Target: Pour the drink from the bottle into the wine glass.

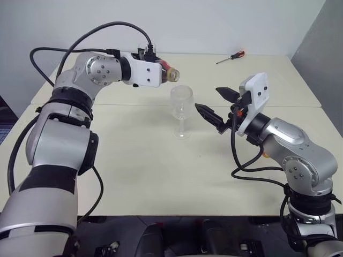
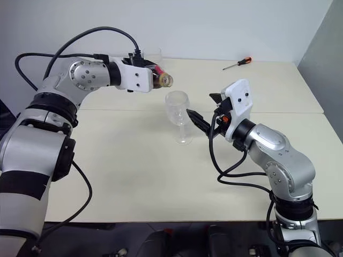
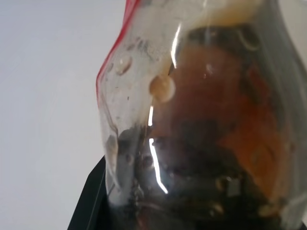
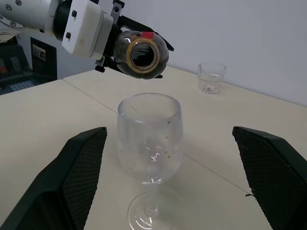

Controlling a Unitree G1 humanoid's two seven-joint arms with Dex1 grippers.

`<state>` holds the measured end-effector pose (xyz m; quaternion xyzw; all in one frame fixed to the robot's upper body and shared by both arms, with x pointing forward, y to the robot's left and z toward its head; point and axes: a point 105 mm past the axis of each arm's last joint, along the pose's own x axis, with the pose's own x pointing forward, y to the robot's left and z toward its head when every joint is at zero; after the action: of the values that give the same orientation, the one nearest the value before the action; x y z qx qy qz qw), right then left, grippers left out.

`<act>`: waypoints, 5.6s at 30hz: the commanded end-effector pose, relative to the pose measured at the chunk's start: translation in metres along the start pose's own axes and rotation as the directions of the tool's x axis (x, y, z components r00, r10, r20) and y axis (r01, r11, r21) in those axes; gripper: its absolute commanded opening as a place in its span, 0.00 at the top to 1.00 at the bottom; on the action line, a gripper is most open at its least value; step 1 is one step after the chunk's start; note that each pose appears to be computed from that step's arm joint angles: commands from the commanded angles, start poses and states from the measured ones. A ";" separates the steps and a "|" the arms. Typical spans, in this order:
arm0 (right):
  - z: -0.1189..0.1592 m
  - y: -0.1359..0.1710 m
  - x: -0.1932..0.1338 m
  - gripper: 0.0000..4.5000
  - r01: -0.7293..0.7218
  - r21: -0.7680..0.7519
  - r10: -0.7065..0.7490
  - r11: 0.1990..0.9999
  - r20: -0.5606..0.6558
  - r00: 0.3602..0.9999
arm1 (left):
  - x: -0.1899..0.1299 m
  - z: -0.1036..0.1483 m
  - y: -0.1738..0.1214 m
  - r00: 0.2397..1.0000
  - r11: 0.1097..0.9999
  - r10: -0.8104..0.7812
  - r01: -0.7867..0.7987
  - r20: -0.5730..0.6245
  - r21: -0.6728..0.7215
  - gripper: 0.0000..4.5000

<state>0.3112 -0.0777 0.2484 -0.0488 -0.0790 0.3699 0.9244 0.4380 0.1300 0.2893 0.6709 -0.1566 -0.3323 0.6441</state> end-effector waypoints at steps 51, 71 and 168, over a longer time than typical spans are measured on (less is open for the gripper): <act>0.006 0.002 -0.001 0.00 -0.006 -0.024 0.007 1.000 0.034 0.999 | -0.013 0.000 0.039 0.993 0.970 0.096 -0.079 -0.064 0.231 0.60; 0.006 0.002 0.001 0.00 -0.006 -0.022 0.006 1.000 0.034 0.999 | -0.013 0.001 0.045 0.992 0.960 0.103 -0.079 -0.077 0.269 0.60; -0.032 0.067 -0.069 0.00 -0.306 -0.035 0.306 0.951 -0.025 0.952 | -0.091 -0.098 -0.134 0.706 -0.025 0.408 -0.625 -0.579 -0.780 0.60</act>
<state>0.2273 -0.0809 0.1908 -0.0682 -0.0441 0.5008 0.8617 0.4050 0.2752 0.1618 0.0560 -0.0661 -0.0396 0.9955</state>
